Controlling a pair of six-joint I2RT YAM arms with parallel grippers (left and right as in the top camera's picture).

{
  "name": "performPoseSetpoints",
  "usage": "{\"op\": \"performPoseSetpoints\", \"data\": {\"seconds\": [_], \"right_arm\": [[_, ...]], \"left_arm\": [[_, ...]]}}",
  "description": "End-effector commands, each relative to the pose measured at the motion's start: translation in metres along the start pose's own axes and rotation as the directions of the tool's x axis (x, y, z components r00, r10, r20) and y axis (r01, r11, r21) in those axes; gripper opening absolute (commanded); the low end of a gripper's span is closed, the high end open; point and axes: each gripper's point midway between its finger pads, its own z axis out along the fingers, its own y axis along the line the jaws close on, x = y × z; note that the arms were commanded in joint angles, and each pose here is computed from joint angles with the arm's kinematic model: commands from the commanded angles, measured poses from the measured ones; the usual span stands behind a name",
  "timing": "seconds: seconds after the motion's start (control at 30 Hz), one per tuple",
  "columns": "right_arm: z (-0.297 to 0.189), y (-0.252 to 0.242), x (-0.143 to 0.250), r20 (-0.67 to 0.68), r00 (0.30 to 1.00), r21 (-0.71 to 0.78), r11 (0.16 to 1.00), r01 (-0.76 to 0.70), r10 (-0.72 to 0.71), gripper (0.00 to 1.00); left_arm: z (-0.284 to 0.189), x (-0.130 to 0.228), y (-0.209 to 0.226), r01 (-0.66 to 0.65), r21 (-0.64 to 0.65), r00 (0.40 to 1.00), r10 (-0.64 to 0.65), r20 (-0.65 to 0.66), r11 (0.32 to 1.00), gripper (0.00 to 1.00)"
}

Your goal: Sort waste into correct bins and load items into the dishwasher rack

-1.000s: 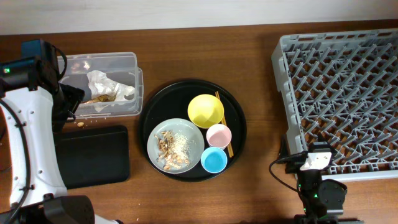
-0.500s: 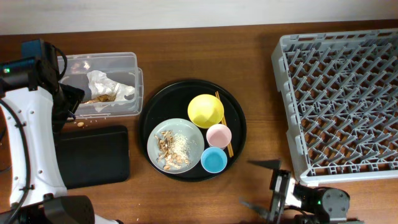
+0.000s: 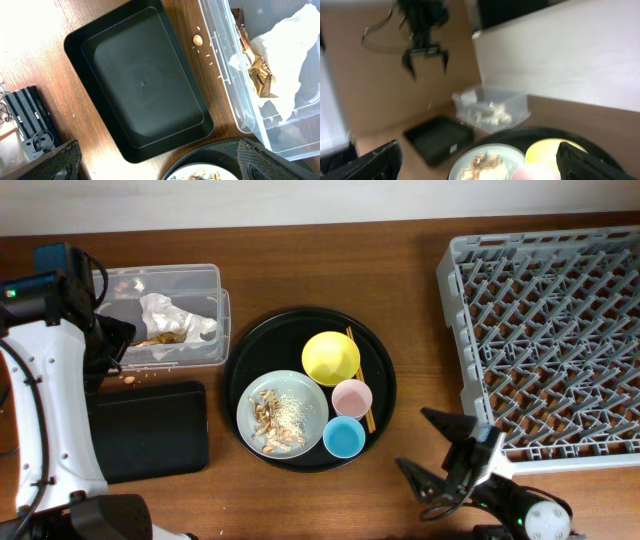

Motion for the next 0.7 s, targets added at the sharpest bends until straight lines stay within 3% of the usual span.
{"op": "performPoseSetpoints", "data": {"seconds": [0.0, 0.07, 0.17, 0.37, 0.5, 0.67], "right_arm": [[-0.003, -0.004, -0.034, 0.154, 0.985, 0.043, 0.996, -0.084, 0.077, 0.99], [-0.004, 0.01, -0.043, 0.176, 0.982, -0.016, 0.997, -0.07, 0.072, 0.99], [-0.006, 0.021, -0.048, 0.171, 0.956, -0.091, 0.97, -0.225, 0.238, 0.99], [-0.006, 0.012, -0.05, 0.194, 0.932, -0.068, 0.952, -0.299, 0.307, 0.99], [-0.009, 0.0, -0.061, 0.27, 0.869, -0.053, 0.907, -0.417, 0.415, 0.99], [-0.013, -0.001, -0.085, 0.355, 0.849, -0.043, 0.914, -0.405, 0.392, 0.99]], "left_arm": [[-0.005, -0.003, 0.007, 0.025, 0.003, 0.999, -0.025, 0.024, 1.0, 0.99], [-0.005, -0.003, 0.007, 0.025, 0.003, 0.999, -0.025, 0.024, 1.0, 0.99], [-0.005, -0.003, 0.007, 0.025, 0.003, 0.999, -0.025, 0.024, 1.0, 0.99], [-0.005, -0.003, 0.007, 0.025, 0.003, 0.999, -0.025, 0.023, 1.0, 0.99], [-0.005, -0.003, 0.007, 0.025, 0.003, 0.999, -0.025, 0.024, 1.0, 0.99], [-0.005, -0.003, 0.007, 0.025, 0.003, 0.999, -0.025, 0.024, 1.0, 0.99]]}}
